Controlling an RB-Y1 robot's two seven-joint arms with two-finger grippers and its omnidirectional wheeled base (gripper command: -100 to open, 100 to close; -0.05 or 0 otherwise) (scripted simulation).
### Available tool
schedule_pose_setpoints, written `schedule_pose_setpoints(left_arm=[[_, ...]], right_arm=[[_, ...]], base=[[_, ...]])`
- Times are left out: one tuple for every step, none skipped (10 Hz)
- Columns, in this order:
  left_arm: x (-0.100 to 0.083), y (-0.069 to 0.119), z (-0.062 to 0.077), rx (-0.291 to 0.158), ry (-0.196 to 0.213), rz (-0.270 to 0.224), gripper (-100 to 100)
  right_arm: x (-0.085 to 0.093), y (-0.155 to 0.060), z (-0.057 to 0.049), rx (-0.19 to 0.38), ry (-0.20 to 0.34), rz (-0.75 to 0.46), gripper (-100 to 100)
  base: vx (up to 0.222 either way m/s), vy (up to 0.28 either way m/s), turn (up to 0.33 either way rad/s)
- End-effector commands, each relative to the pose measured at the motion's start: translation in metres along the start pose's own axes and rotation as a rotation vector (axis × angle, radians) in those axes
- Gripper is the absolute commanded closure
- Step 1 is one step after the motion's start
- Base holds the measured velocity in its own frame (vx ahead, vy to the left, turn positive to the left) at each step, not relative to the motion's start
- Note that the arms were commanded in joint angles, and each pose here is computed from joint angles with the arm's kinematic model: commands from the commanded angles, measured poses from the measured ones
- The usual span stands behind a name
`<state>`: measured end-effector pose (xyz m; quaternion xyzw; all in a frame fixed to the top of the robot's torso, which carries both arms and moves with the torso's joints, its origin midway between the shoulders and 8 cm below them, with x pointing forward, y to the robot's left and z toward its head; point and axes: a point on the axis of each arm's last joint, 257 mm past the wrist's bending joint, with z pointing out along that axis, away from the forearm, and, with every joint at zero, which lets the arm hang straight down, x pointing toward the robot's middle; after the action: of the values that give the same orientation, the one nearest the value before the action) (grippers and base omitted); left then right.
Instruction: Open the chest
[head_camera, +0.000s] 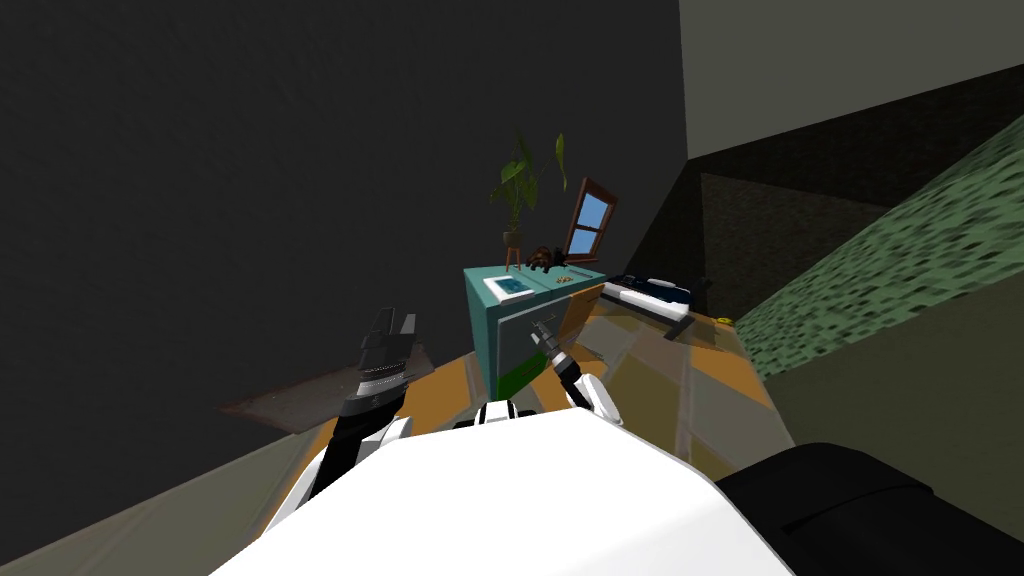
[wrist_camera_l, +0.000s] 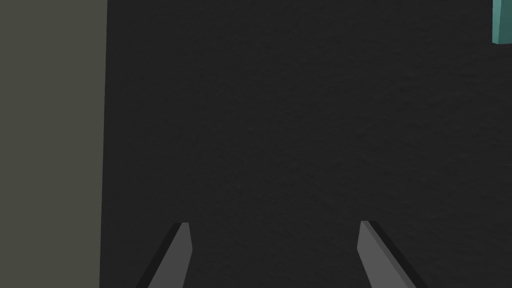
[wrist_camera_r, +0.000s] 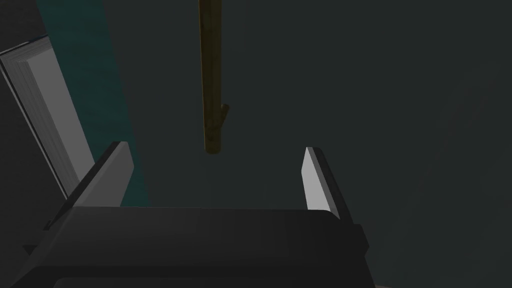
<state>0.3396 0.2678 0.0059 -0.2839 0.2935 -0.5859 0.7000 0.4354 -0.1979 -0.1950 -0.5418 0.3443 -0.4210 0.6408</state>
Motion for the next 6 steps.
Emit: schedule_pose_setpoints(left_arm=[[0.000,0.000,0.000,0.000,0.000,0.000,0],[0.000,0.000,0.000,0.000,0.000,0.000,0],[0.000,0.000,0.000,0.000,0.000,0.000,0],[0.000,0.000,0.000,0.000,0.000,0.000,0],[0.000,0.000,0.000,0.000,0.000,0.000,0],[0.000,0.000,0.000,0.000,0.000,0.000,0]], right_arm=[[0.012,-0.010,0.004,-0.003,0.009,-0.008,-100],[0.008,-0.008,0.003,-0.002,0.005,-0.008,-100],[0.003,-0.002,0.001,-0.001,0.002,-0.002,100],[0.000,0.000,0.000,0.000,0.000,0.000,100],[0.002,-0.004,0.001,0.003,0.002,0.000,100],[0.003,-0.008,0.000,0.001,-0.005,-0.002,100]], base=[[0.058,0.070,0.049],[0.026,0.031,0.005],[-0.028,-0.029,-0.067],[-0.048,-0.064,-0.042],[-0.025,-0.027,0.008],[-0.119,-0.027,-0.009]])
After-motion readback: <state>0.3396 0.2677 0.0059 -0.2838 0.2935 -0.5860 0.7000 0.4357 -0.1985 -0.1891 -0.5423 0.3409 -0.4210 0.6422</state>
